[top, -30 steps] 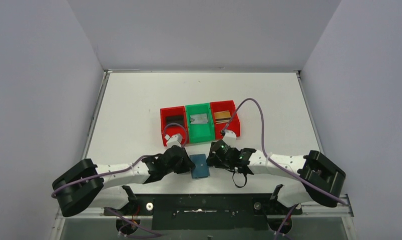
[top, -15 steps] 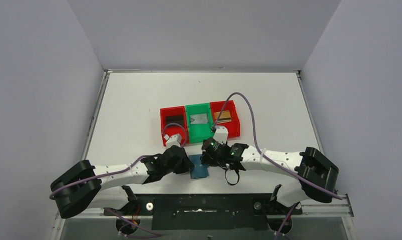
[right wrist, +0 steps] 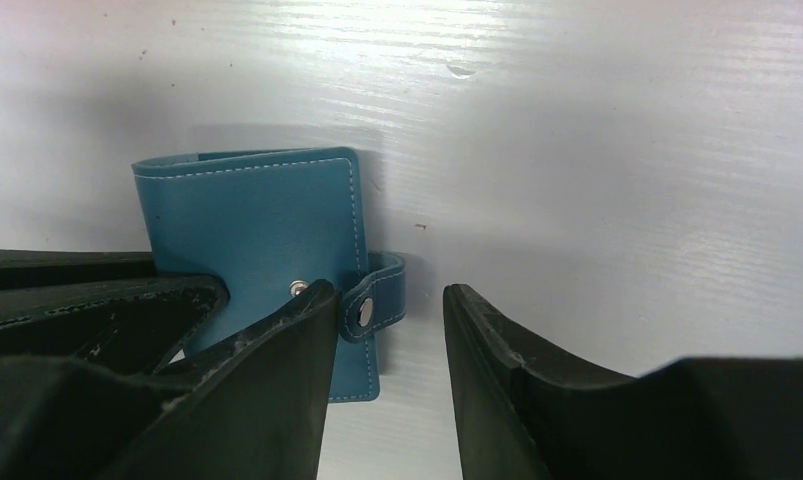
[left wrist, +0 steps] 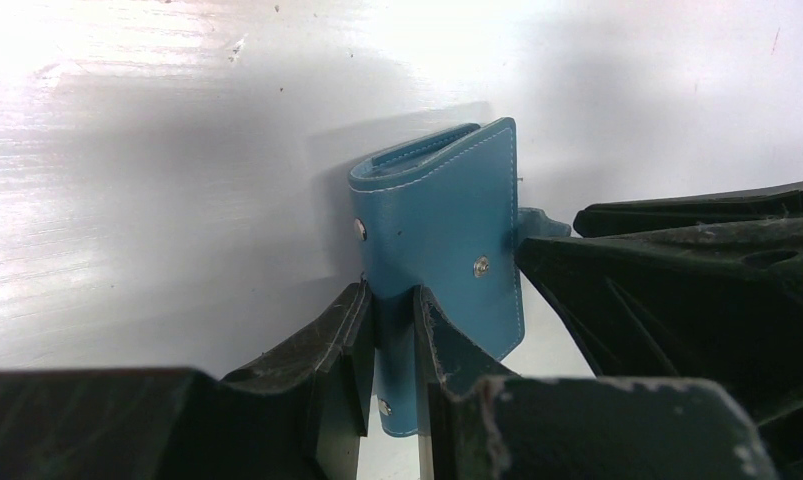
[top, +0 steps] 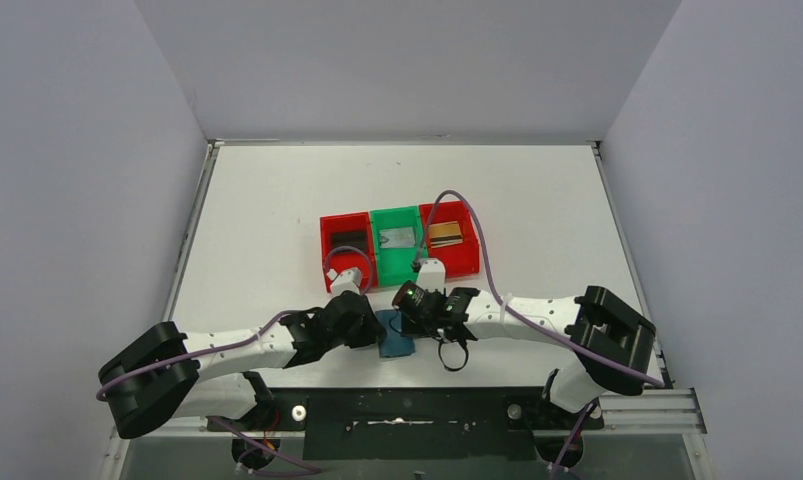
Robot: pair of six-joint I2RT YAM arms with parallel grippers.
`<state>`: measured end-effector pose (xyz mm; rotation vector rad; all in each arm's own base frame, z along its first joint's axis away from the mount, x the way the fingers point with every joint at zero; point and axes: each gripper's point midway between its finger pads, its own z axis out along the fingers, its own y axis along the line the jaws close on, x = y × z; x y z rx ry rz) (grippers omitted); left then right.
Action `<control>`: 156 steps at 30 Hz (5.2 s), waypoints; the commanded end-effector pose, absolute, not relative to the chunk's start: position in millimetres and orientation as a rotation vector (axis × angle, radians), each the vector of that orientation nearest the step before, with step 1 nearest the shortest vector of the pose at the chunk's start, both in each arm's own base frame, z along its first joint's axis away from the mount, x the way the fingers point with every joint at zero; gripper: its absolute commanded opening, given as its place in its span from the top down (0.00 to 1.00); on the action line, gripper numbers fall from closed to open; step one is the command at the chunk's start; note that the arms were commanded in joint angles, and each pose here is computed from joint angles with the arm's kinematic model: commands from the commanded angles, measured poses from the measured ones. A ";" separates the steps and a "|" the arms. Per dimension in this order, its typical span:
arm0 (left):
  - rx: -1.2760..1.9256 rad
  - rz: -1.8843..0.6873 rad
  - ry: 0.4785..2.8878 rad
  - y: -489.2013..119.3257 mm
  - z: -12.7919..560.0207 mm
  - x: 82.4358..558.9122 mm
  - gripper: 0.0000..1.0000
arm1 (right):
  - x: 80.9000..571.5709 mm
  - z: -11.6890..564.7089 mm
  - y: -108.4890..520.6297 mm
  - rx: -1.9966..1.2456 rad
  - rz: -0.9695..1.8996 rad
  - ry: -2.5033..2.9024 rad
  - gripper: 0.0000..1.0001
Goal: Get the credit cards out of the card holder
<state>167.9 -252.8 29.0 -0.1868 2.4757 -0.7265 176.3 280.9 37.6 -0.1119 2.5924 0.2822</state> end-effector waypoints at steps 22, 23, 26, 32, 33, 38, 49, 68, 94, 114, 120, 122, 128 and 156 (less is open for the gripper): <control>-0.127 -0.619 2.512 -244.5 24.8 168.9 0.89 | 192.2 35.9 275.6 0.015 0.602 2.537 0.78; -0.126 -0.617 2.514 -244.2 24.5 168.7 0.88 | 192.8 35.2 274.1 0.019 0.601 2.535 0.79; -0.122 -0.611 2.518 -243.5 23.6 168.2 0.88 | 193.4 34.8 275.0 0.011 0.627 2.536 0.87; -0.133 -0.567 2.508 -237.9 27.9 171.7 0.66 | 195.1 51.6 274.4 -0.009 0.642 2.504 1.00; -0.135 -0.556 2.505 -236.7 29.8 172.6 0.61 | 196.4 57.0 270.1 -0.004 0.619 2.494 1.00; -0.153 -0.560 2.467 -233.1 49.6 176.4 0.40 | 200.7 103.1 266.9 -0.097 0.661 2.388 1.00; -0.342 -0.549 2.272 -191.7 105.3 186.2 0.34 | 180.0 153.4 341.1 -0.367 0.984 2.303 1.00; -0.215 -0.798 2.269 -222.6 123.5 172.1 0.34 | 198.0 65.1 237.6 0.275 0.761 2.396 1.00; -0.045 -0.830 2.396 -291.3 83.0 188.6 0.42 | 194.9 27.2 222.9 0.224 0.684 2.451 1.00; -0.149 -0.702 2.450 -269.0 65.9 184.8 0.42 | 196.3 27.3 220.7 0.224 0.656 2.458 1.00; -0.134 -0.698 2.483 -271.2 59.1 180.9 0.42 | 197.0 28.3 221.9 0.224 0.661 2.458 1.00; -0.133 -0.673 2.502 -270.5 55.1 180.6 0.42 | 196.7 28.2 221.3 0.223 0.655 2.460 1.00; -0.109 -0.671 2.528 -276.0 50.2 178.1 0.41 | 196.5 27.7 219.6 0.231 0.651 2.459 1.00; -0.074 -0.698 2.516 -288.0 56.8 178.2 0.42 | 195.9 27.0 221.0 0.231 0.662 2.467 1.00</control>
